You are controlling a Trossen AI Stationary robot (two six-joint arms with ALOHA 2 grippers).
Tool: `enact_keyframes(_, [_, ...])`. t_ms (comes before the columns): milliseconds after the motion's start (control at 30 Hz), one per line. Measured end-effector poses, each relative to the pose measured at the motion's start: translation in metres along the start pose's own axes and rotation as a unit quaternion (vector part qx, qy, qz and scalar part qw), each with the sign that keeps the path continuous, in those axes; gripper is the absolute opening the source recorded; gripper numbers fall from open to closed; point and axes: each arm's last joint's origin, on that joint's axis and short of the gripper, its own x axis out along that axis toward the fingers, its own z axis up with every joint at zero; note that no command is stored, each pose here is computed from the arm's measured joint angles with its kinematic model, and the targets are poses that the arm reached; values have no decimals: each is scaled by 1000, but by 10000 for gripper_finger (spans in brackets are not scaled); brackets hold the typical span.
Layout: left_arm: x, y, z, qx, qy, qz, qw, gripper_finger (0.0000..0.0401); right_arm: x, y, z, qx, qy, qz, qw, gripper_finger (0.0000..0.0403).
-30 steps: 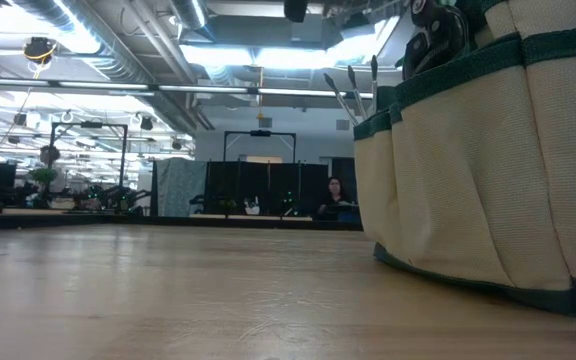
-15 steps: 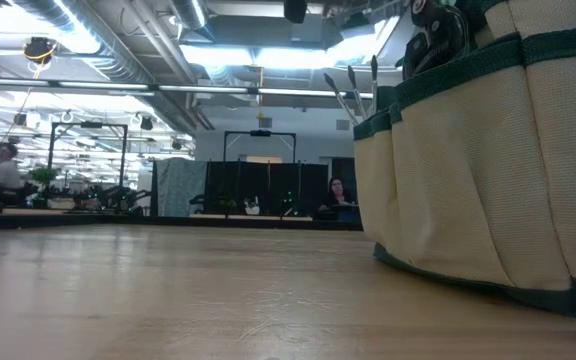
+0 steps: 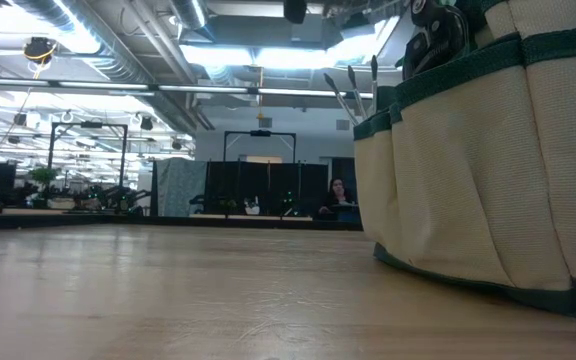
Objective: Pick & Place Garden tools in Gardening bag
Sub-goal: Return to Home Position
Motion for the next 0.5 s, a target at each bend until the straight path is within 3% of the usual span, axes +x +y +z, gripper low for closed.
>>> enact_keyframes(167, [0,1,-2,3,8,3,1000,145,0,1,3,50,-8,13,999,323])
enact_keyframes(500, [0,1,-2,3,8,3,1000,145,0,1,2,39,-7,17,999,323])
